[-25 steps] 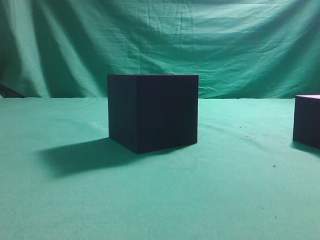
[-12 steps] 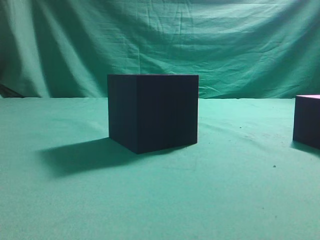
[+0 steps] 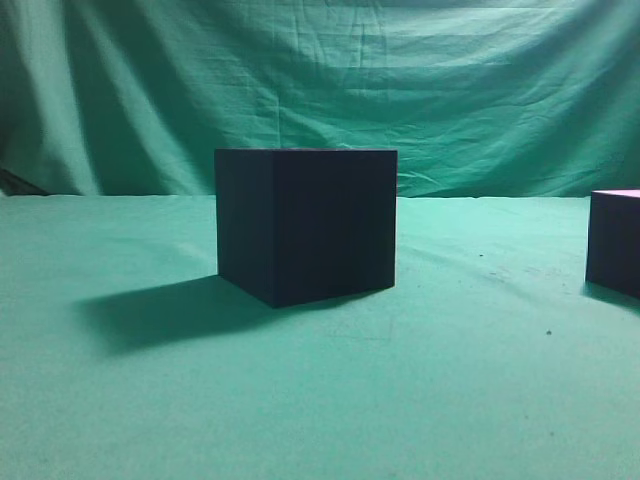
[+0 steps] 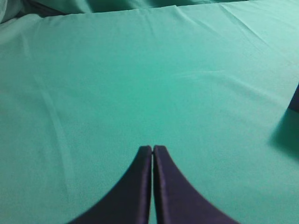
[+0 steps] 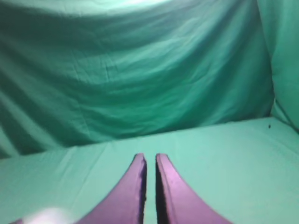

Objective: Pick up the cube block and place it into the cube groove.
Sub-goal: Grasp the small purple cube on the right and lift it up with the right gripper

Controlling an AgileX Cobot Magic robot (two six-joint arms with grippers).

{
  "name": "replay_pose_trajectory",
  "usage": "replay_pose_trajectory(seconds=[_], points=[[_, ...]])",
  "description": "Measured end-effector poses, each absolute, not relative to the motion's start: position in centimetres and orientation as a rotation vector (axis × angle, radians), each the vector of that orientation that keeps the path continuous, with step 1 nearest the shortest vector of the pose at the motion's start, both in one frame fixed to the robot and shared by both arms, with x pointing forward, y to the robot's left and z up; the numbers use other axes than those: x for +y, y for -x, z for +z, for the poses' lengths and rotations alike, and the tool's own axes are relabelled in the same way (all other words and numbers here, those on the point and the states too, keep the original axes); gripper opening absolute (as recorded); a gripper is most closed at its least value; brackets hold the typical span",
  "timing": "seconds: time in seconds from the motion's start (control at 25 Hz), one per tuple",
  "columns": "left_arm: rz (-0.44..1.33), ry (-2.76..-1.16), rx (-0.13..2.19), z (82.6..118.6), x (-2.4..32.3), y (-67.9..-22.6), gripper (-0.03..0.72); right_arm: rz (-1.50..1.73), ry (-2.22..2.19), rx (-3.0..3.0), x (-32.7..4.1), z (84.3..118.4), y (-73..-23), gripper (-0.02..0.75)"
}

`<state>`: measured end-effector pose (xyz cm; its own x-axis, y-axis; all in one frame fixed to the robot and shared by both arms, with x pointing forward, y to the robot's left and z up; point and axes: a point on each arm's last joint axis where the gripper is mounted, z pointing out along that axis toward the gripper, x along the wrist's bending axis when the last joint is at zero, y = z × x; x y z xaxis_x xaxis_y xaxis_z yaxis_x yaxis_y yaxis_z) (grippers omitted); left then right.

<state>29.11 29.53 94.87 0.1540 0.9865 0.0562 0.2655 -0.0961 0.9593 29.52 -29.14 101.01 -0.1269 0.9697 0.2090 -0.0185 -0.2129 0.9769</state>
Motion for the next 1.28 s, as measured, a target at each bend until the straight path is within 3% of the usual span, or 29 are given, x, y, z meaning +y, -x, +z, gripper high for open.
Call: replay_pose_trajectory(seconds=[0.24,0.36,0.56,0.6,0.92,1.2,1.24,1.28], points=[[1.012,-1.533,1.257,94.9,29.5,-29.1,0.0,1.382,-1.483,1.362,-28.5,105.8,-31.6,0.048],[1.012,-1.533,1.257,94.9,29.5,-29.1,0.0,1.387,-1.552,1.388,-28.2,106.5,-32.8,0.048],[1.012,-1.533,1.257,94.9,29.5,-29.1,0.0,1.16,-1.597,1.681,-27.5,106.2,-34.9,0.048],[1.012,-1.533,1.257,94.9,29.5,-29.1,0.0,1.074,-1.633,1.791,-27.3,105.9,-35.8,0.0],[1.012,-1.533,1.257,94.9,29.5,-29.1,0.0,0.642,-1.69,2.354,-24.9,105.0,-41.9,0.0],[1.012,-1.533,1.257,94.9,29.5,-29.1,0.0,0.373,-1.634,2.443,-22.0,102.8,-45.2,0.0],[1.012,-1.533,1.257,94.9,29.5,-29.1,0.0,0.354,-1.642,2.448,-21.9,102.4,-45.6,0.048],[1.012,-1.533,1.257,94.9,29.5,-29.1,0.0,0.333,-1.648,2.455,-21.7,102.0,-46.0,0.048]])
